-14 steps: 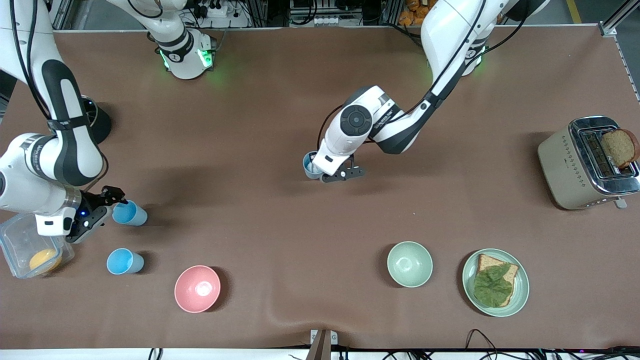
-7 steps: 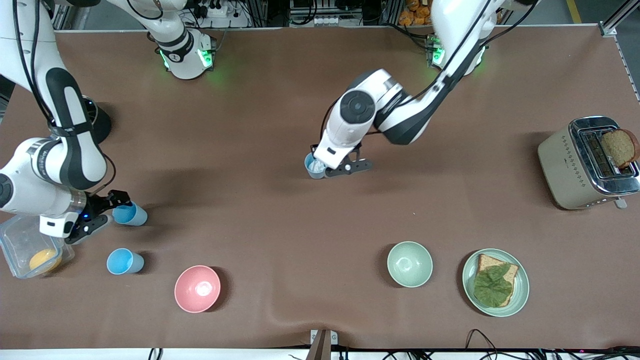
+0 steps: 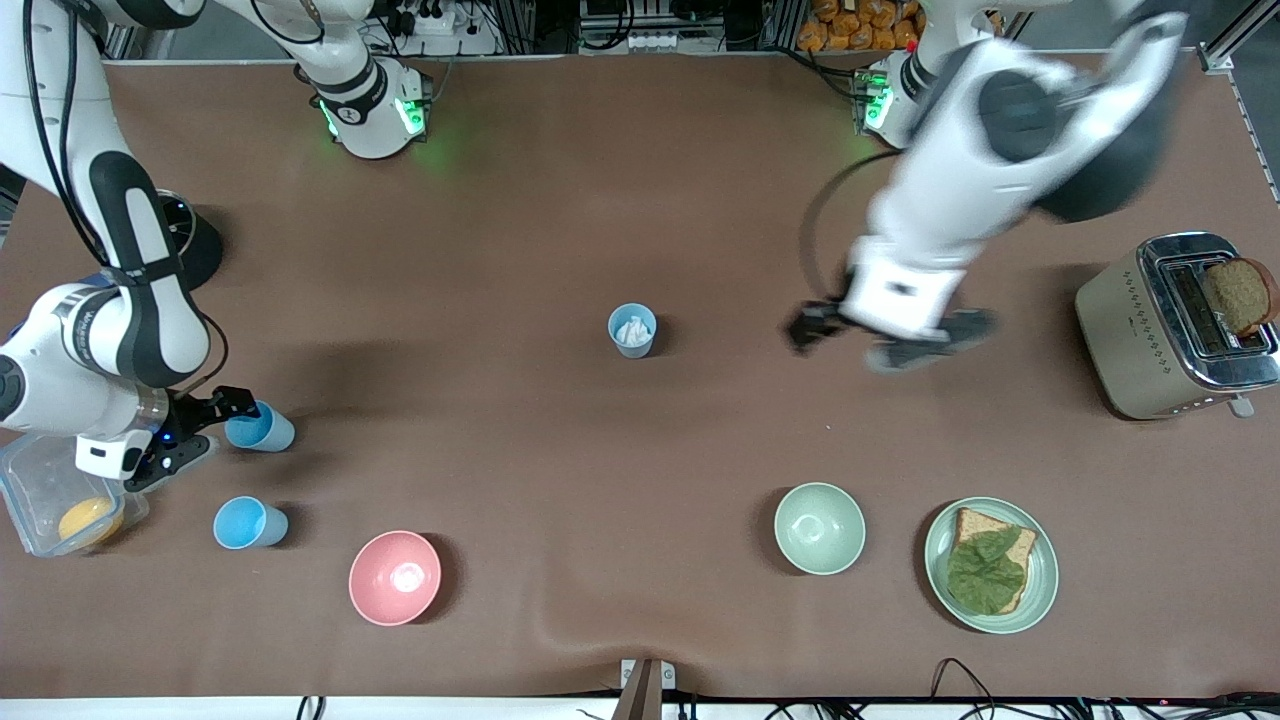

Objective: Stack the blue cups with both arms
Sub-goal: 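Open the left gripper and raise it back beside the toaster, then carry the held blue cup over the tissue cup with the right gripper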

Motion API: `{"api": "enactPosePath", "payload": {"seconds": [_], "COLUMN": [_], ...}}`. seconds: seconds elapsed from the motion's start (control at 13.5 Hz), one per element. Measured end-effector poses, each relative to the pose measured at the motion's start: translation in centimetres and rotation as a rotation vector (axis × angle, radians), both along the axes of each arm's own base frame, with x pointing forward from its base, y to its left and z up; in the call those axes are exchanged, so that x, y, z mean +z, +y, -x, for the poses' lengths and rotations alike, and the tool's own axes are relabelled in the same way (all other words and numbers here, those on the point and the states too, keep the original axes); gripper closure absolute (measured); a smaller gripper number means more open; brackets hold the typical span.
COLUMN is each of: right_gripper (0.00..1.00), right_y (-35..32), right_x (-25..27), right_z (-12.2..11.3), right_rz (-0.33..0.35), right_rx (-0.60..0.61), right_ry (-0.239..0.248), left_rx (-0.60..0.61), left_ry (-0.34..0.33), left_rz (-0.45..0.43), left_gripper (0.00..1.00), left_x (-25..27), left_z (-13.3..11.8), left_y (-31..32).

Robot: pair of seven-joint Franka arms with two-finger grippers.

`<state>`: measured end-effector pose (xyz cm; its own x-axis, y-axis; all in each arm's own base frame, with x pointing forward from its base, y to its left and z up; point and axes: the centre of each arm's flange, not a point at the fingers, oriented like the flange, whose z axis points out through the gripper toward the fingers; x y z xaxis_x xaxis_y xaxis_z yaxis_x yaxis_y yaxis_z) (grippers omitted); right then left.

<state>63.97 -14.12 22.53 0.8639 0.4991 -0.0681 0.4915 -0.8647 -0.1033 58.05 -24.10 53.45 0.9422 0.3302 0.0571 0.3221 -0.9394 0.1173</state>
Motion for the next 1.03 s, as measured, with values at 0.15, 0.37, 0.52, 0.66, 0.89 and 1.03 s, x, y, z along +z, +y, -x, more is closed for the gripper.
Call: {"api": "enactPosePath", "payload": {"seconds": [0.15,0.37,0.52,0.66,0.89,1.03], "right_gripper": [0.16,0.49,0.71,0.93,0.97,0.97], "right_y": [-0.1,0.0,0.0,0.2,0.9,2.4], "right_x": [-0.5,-0.6,-0.6,-0.4,0.1,1.8], "right_z": [0.0,0.0,0.0,-0.1,-0.2,-0.4], "right_rz": [-0.001,-0.002,-0.004,-0.008,-0.045,-0.071], "right_rx": [-0.002,-0.003,0.003,0.015,0.010,0.024], "right_ry": [0.003,0.007,0.007,0.012,0.038,0.062], "left_rx": [-0.064,-0.153,-0.192,-0.214,-0.227,-0.233], "left_ry": [0.000,-0.003,-0.001,-0.011,0.013,0.015], "left_rz": [-0.040,-0.088,-0.109,-0.122,-0.135,-0.137], "left_gripper": [0.00,0.00,0.00,0.00,0.00,0.00], "left_x": [2.1,5.1,6.4,7.5,7.9,8.0], "left_z": [-0.4,0.2,0.9,1.4,1.9,1.7], "left_y": [5.5,11.8,14.1,15.1,17.7,19.4]}}
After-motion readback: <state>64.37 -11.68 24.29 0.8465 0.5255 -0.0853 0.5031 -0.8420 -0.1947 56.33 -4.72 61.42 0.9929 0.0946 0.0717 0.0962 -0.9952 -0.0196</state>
